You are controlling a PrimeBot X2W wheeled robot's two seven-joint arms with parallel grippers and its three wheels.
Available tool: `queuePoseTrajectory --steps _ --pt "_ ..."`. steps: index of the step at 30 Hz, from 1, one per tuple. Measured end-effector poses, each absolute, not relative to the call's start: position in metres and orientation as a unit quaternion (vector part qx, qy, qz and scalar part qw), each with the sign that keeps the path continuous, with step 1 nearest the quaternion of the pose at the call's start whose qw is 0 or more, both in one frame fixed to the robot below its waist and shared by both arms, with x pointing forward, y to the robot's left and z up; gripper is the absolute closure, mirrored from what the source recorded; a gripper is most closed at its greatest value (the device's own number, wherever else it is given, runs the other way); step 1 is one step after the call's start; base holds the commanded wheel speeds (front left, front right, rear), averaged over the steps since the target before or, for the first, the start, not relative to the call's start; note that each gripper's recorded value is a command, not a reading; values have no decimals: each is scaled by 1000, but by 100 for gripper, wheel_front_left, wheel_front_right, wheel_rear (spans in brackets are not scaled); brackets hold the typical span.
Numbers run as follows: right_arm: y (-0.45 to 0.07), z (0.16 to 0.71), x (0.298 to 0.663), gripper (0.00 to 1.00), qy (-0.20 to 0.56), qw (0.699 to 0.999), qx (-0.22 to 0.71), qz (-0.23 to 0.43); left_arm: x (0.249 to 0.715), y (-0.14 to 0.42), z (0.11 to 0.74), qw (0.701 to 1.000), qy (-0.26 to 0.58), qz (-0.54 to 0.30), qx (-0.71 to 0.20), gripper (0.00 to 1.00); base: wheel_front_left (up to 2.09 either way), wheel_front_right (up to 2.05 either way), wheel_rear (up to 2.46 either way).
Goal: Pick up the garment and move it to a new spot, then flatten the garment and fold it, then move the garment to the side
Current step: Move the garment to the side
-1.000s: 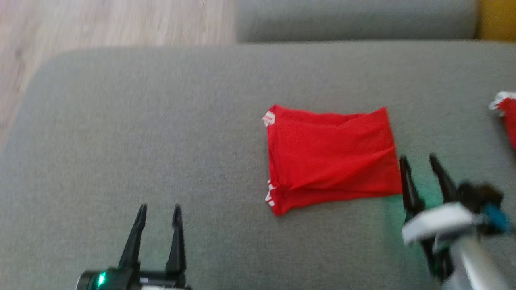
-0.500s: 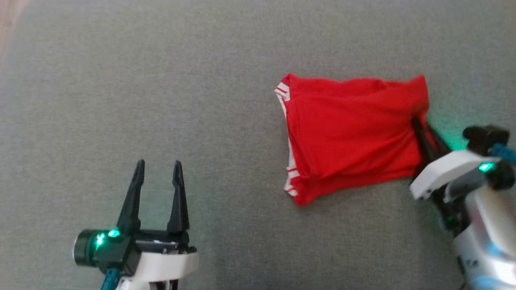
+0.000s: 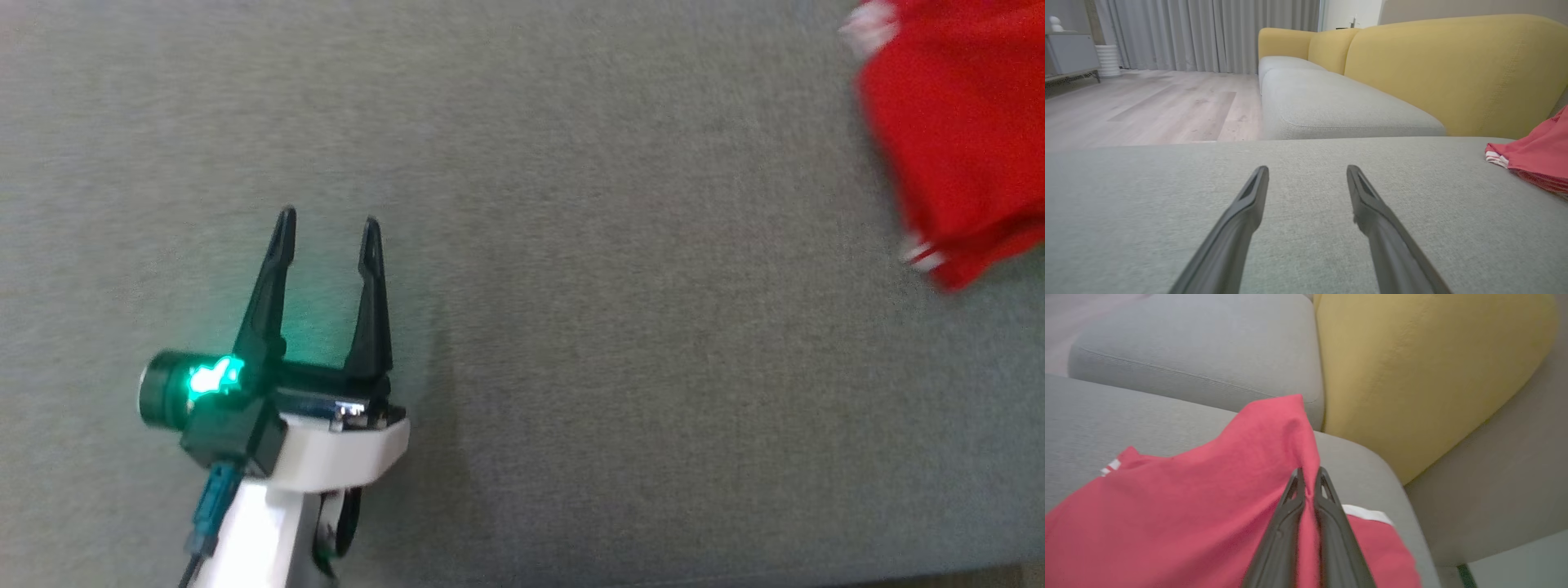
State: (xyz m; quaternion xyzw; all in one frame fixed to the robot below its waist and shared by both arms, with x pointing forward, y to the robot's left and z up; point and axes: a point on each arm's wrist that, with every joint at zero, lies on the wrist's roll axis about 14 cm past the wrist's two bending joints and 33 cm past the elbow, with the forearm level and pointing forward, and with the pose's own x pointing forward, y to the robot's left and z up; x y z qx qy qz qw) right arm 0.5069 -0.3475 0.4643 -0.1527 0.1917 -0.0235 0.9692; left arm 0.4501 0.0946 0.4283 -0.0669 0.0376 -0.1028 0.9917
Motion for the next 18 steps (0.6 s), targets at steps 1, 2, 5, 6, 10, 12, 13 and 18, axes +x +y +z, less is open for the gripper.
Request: queuePoseTrajectory --steps 1,2,5,6,10,12,13,18 --pt "-360 472 505 100 192 967 -163 -38 454 90 425 991 39 -110 -70 0 0 0 0" --pt "-372 477 501 100 197 964 -174 -52 458 86 421 990 41 -116 -71 0 0 0 0" --pt "-405 485 487 100 219 951 -195 -95 466 72 410 987 49 -134 -77 0 0 0 0" --pt "-415 487 482 100 227 947 -199 -109 468 69 407 986 51 -139 -80 0 0 0 0" --pt "-440 498 470 0 229 937 -217 -151 474 62 400 984 54 -147 -83 0 0 0 0" --pt "-433 511 476 0 193 943 -231 -143 476 62 403 984 50 -147 -82 0 0 0 0" --pt "-424 518 480 0 168 948 -235 -133 476 63 406 985 48 -147 -81 0 0 0 0" --pt "-349 495 484 0 115 973 -193 -53 471 73 424 988 34 -130 -81 0 0 0 0"
